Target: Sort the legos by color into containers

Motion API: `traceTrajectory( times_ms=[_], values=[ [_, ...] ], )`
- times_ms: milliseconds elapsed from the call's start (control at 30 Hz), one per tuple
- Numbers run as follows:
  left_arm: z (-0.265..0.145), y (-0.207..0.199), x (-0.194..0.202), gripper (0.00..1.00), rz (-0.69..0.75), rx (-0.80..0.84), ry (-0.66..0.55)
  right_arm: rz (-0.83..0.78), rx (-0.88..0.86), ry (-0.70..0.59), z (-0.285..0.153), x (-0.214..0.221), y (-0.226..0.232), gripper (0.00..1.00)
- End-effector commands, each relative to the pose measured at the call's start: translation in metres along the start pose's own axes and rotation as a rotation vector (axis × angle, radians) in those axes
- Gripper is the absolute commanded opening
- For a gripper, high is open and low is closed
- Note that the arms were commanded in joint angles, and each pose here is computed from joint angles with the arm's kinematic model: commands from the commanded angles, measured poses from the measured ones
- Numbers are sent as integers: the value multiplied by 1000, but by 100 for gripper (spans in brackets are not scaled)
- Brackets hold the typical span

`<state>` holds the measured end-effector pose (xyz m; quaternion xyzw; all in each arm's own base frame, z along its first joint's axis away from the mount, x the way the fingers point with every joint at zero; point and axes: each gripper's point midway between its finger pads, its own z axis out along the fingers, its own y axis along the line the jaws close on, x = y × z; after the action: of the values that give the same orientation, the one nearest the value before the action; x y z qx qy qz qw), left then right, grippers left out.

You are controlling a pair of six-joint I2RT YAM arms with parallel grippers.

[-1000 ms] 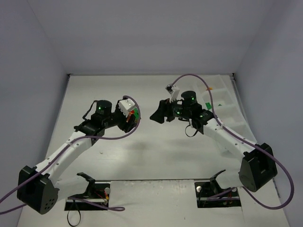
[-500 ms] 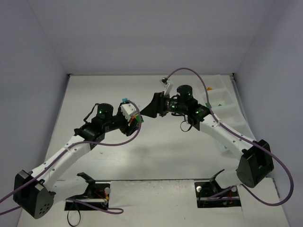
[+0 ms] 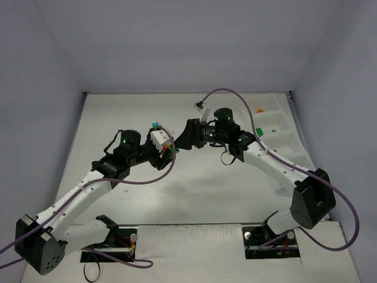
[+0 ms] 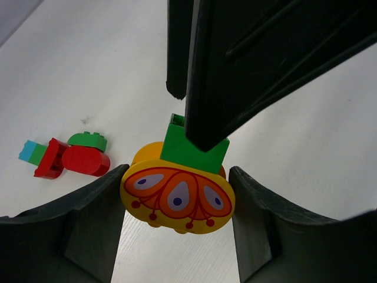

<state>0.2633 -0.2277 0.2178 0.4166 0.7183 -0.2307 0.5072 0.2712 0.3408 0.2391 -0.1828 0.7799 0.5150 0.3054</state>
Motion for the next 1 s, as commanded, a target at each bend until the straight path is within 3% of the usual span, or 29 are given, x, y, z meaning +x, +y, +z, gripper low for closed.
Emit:
traceTrajectory(
  times_ms=[0, 267, 467, 567, 667, 767, 967],
  values=[
    [-8, 6, -48, 17, 70, -24, -118, -42, -63, -26, 3, -14, 23, 67],
    [-7, 6, -50, 17, 84, -25, -118, -19, -68, 7, 10, -3, 22, 63],
    [-6, 5, -51, 17, 88, -21, -119, -10, -73, 21, 14, 0, 19, 48],
    [-5, 6, -44, 17, 92, -24, -98, -18, -67, 12, 13, -3, 19, 16],
    [-3, 6, -34, 13, 90, -25, -75, -28, -61, 1, 11, -6, 17, 0],
    [-2, 7, -27, 3, 86, -34, -60, -23, -40, -16, 5, -11, 9, 0],
    [4, 9, -7, 0, 71, -49, -17, -7, 34, -69, -23, -28, -18, 0]
  ],
)
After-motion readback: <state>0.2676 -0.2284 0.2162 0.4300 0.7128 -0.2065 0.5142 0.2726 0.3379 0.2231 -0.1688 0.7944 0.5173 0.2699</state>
